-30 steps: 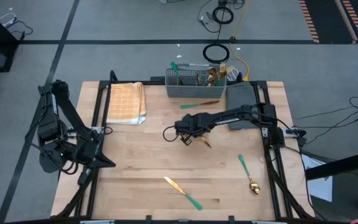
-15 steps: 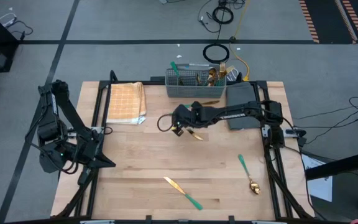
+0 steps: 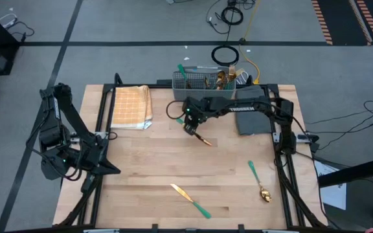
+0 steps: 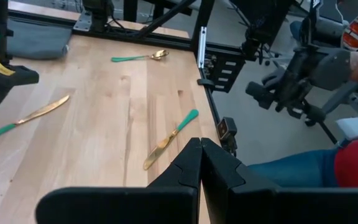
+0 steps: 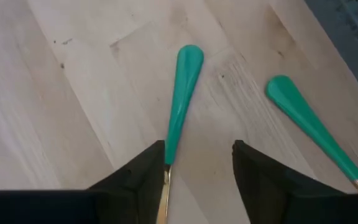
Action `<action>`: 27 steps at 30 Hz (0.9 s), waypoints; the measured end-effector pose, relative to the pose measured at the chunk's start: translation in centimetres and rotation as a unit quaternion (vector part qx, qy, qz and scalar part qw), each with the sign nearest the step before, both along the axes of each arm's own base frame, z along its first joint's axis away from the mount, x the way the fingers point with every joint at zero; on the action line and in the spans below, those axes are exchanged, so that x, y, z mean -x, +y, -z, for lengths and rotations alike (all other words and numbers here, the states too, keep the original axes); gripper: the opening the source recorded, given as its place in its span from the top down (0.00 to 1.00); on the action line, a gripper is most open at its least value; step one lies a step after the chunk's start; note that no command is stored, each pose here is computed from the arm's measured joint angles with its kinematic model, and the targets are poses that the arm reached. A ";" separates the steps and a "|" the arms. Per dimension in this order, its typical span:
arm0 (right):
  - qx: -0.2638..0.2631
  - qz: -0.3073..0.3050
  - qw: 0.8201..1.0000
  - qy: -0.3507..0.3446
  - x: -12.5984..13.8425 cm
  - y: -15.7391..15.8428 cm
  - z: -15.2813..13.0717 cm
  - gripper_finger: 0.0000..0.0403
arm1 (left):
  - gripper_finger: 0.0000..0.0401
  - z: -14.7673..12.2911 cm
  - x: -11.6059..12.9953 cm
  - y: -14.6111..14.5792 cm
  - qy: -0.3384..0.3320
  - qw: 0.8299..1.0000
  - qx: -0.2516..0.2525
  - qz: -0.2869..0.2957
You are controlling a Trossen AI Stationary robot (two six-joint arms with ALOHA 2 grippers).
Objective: Sort silverware
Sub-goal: Put the knife into the middle left section of the dish rack
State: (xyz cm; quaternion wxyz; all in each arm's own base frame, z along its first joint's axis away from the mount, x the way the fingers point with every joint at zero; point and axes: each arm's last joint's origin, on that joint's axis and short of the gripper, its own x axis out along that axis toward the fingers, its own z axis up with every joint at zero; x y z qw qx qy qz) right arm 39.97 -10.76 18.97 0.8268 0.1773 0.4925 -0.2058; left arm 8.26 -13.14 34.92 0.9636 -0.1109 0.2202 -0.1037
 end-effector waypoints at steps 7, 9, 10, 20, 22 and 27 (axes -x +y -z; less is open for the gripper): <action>0.011 -0.031 0.999 0.002 -0.4 1.5 0.0 0.54 | 0.97 0.0 0.0 0.1 -0.005 1.000 -0.011 -0.007; 0.026 -0.030 0.999 0.003 -0.6 1.7 0.2 0.55 | 0.97 0.0 0.0 0.1 -0.006 1.000 -0.014 -0.006; 0.033 -0.028 0.999 0.001 -0.8 1.7 0.3 0.55 | 0.97 0.0 0.0 0.1 -0.006 1.000 -0.016 -0.005; 0.023 -0.031 0.995 0.096 -3.4 1.2 3.4 0.55 | 0.97 0.0 0.0 0.1 -0.004 1.000 -0.007 -0.009; 0.018 -0.031 0.991 0.132 -4.0 1.0 3.8 0.55 | 0.97 0.0 0.0 0.1 -0.004 1.000 -0.007 -0.008; 0.001 -0.046 0.981 0.189 -5.5 0.7 4.6 0.55 | 0.97 0.1 0.0 0.1 -0.002 1.000 -0.008 -0.006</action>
